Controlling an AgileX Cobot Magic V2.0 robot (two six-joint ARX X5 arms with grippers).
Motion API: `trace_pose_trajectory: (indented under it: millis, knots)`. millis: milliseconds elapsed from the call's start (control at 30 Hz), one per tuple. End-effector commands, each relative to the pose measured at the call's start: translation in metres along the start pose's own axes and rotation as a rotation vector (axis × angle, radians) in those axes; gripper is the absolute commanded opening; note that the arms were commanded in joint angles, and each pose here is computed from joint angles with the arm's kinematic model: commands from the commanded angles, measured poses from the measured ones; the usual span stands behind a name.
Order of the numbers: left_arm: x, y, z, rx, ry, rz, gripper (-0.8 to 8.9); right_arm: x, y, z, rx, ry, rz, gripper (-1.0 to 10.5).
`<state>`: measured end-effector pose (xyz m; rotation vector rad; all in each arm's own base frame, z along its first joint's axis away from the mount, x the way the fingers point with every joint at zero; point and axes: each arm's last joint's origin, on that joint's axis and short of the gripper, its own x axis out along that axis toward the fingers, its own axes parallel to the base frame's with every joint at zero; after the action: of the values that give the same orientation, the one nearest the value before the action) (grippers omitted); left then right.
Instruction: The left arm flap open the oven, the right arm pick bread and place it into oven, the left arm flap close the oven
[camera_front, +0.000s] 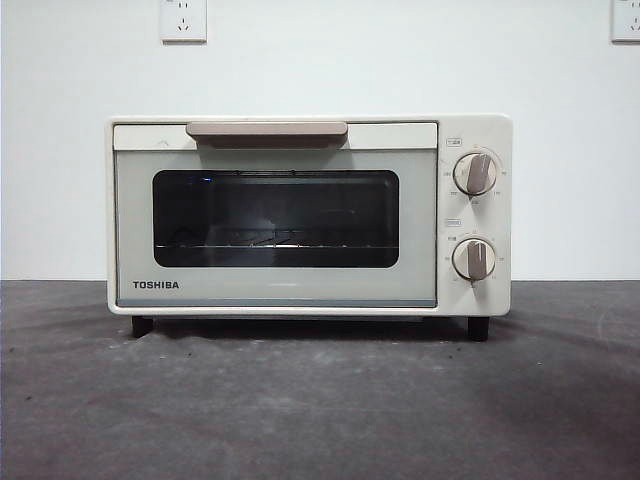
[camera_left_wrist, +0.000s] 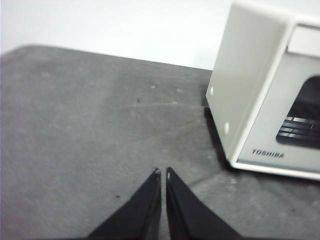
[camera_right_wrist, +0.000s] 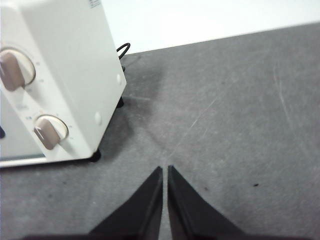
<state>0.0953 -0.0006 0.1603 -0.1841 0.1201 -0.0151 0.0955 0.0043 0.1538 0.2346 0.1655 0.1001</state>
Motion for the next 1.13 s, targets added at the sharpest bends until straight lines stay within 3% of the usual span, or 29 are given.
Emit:
trace_pose_trajectory:
  millis: [33, 233, 400, 700, 833, 1033, 1133]
  knots:
    - [-0.001, -0.002, 0.007, -0.136, -0.018, -0.007, 0.16, -0.004, 0.005, 0.013, 0.089, -0.045, 0.024, 0.1]
    - [-0.009, -0.010, 0.048, -0.166, -0.065, -0.038, 0.16, -0.017, 0.014, 0.043, 0.135, -0.073, 0.054, 0.1]
    - [-0.012, -0.020, 0.094, -0.139, -0.030, -0.078, 0.16, -0.028, 0.024, 0.075, 0.124, -0.053, 0.082, 0.1]
    - [0.000, -0.049, 0.166, -0.064, 0.165, -0.295, 0.16, -0.039, 0.044, 0.137, 0.012, 0.044, 0.232, 0.1]
    - [0.003, -0.065, 0.187, 0.037, 0.250, -0.412, 0.16, -0.040, 0.054, 0.166, -0.048, 0.104, 0.304, 0.1]
    - [0.001, -0.085, 0.206, 0.168, 0.262, -0.572, 0.16, -0.040, 0.067, 0.193, -0.148, 0.215, 0.424, 0.1]
    - [-0.001, -0.091, 0.208, 0.177, 0.266, -0.668, 0.16, -0.040, 0.071, 0.197, -0.187, 0.250, 0.465, 0.1]
